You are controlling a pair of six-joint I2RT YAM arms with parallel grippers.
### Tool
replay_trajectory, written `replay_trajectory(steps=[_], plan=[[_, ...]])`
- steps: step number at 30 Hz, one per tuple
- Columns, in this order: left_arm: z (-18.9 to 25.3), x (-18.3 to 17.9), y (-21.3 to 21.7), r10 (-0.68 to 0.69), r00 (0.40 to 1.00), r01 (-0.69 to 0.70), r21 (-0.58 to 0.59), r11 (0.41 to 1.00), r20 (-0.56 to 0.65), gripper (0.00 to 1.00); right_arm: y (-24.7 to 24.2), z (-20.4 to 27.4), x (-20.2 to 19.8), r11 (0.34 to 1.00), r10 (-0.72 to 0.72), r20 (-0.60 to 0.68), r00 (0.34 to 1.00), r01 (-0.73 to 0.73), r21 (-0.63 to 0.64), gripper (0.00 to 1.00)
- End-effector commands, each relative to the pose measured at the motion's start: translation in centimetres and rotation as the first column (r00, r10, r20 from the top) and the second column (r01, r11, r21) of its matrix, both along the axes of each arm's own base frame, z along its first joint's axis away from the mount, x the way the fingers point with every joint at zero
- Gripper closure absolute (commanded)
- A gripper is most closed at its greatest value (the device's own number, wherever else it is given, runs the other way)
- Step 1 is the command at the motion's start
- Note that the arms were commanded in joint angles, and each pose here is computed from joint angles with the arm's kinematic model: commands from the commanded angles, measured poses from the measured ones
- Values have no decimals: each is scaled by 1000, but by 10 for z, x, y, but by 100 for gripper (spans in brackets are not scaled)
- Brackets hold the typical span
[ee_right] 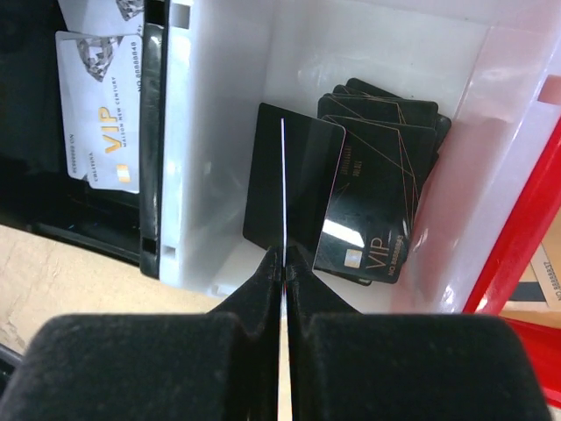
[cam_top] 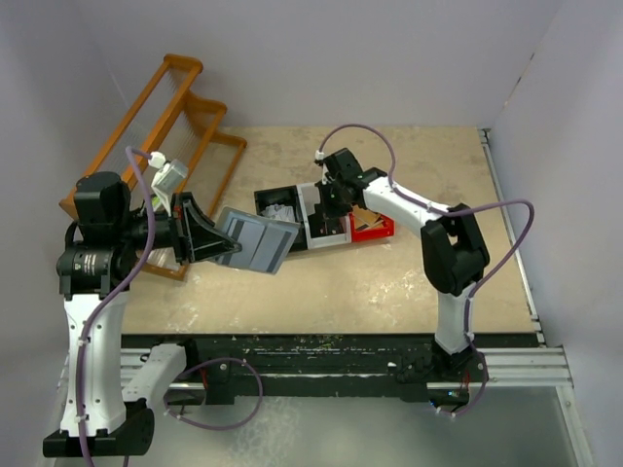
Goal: Take the credit cards out of the card holder
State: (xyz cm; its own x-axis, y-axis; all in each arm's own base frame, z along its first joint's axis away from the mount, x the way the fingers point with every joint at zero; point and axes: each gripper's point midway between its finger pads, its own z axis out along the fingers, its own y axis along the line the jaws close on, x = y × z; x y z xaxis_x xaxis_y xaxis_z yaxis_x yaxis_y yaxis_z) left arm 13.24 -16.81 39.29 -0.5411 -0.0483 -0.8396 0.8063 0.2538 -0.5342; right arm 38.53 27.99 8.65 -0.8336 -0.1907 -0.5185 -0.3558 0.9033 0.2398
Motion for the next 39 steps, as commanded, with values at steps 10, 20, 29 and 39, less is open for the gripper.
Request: replay_trajectory(steps=[10, 20, 29, 39], plan=[[45, -35, -6, -151, 986, 157, -82, 984, 66, 97, -3, 81, 9, 993, -42, 178, 983, 22, 116, 50], [56, -35, -6, -140, 988, 146, -93, 985, 70, 97, 12, 250, -113, 671, -1, 454, 891, -336, 661, 33], [56, -30, -6, -127, 991, 131, -103, 986, 47, 98, 25, 311, -243, 255, 78, 695, 715, -688, 679, 28], [55, -26, -6, -116, 993, 119, -109, 987, 32, 98, 37, 349, -282, -10, 94, 779, 620, -782, 623, 29]])
